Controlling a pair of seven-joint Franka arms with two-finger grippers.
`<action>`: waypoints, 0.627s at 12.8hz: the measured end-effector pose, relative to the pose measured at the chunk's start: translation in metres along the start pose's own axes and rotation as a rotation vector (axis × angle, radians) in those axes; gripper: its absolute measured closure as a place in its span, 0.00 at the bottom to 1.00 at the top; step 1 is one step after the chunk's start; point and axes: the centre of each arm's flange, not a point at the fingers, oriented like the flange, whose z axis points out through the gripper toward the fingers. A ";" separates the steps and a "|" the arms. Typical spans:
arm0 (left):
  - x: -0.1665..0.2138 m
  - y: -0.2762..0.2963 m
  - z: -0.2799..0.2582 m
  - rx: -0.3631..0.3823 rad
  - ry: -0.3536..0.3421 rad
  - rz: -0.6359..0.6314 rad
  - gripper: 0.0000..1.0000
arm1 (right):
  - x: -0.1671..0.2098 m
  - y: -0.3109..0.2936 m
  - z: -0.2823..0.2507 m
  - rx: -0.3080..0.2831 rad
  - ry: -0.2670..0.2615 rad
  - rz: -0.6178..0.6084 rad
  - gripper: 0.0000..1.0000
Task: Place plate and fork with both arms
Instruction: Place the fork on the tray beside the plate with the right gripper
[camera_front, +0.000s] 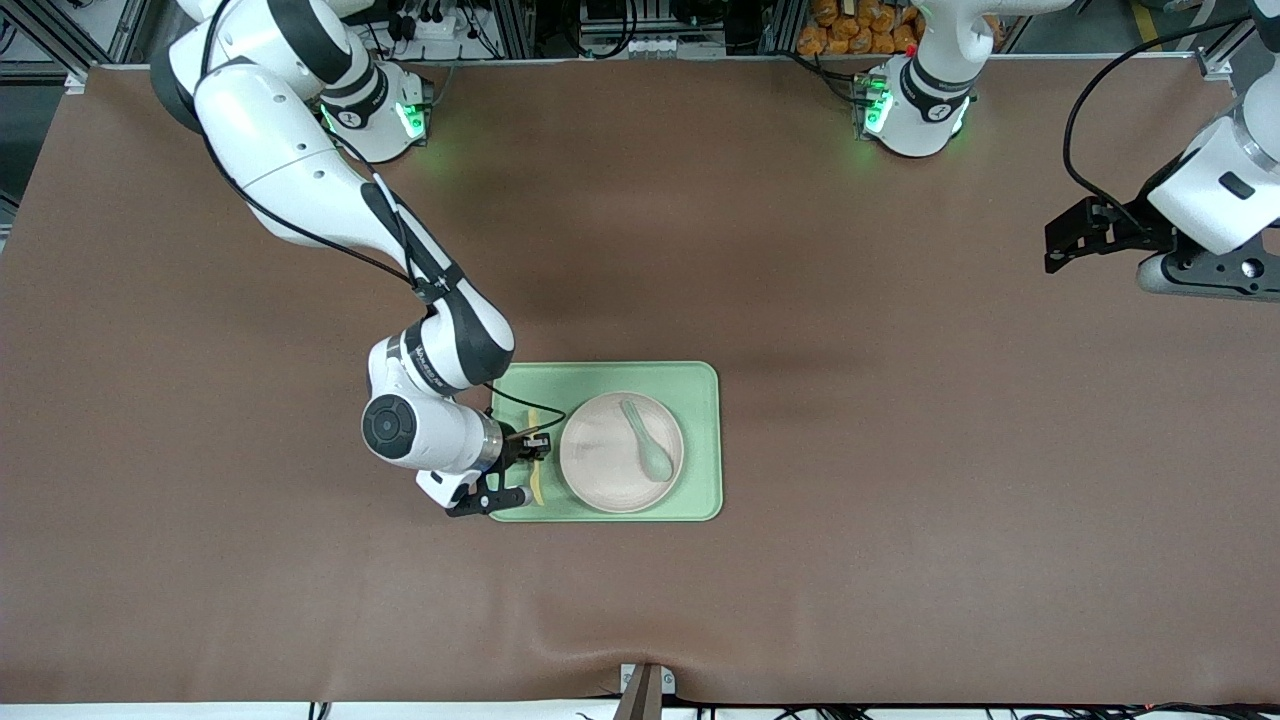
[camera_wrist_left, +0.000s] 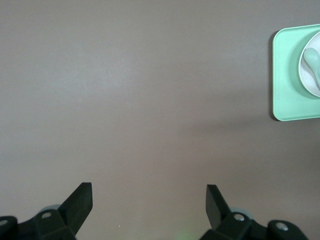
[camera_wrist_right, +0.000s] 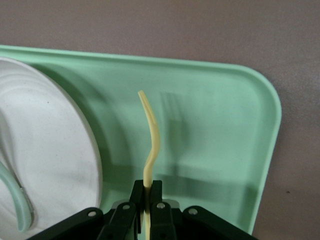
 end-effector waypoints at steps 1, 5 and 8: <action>0.000 0.000 0.000 0.000 0.000 0.001 0.00 | -0.001 0.000 0.000 -0.001 -0.002 0.000 0.92; 0.001 0.001 -0.001 -0.003 0.012 0.002 0.00 | -0.002 0.002 -0.002 -0.003 -0.006 0.004 0.62; 0.001 0.001 -0.001 -0.015 0.012 0.000 0.00 | -0.002 0.002 -0.005 -0.002 0.000 0.005 0.30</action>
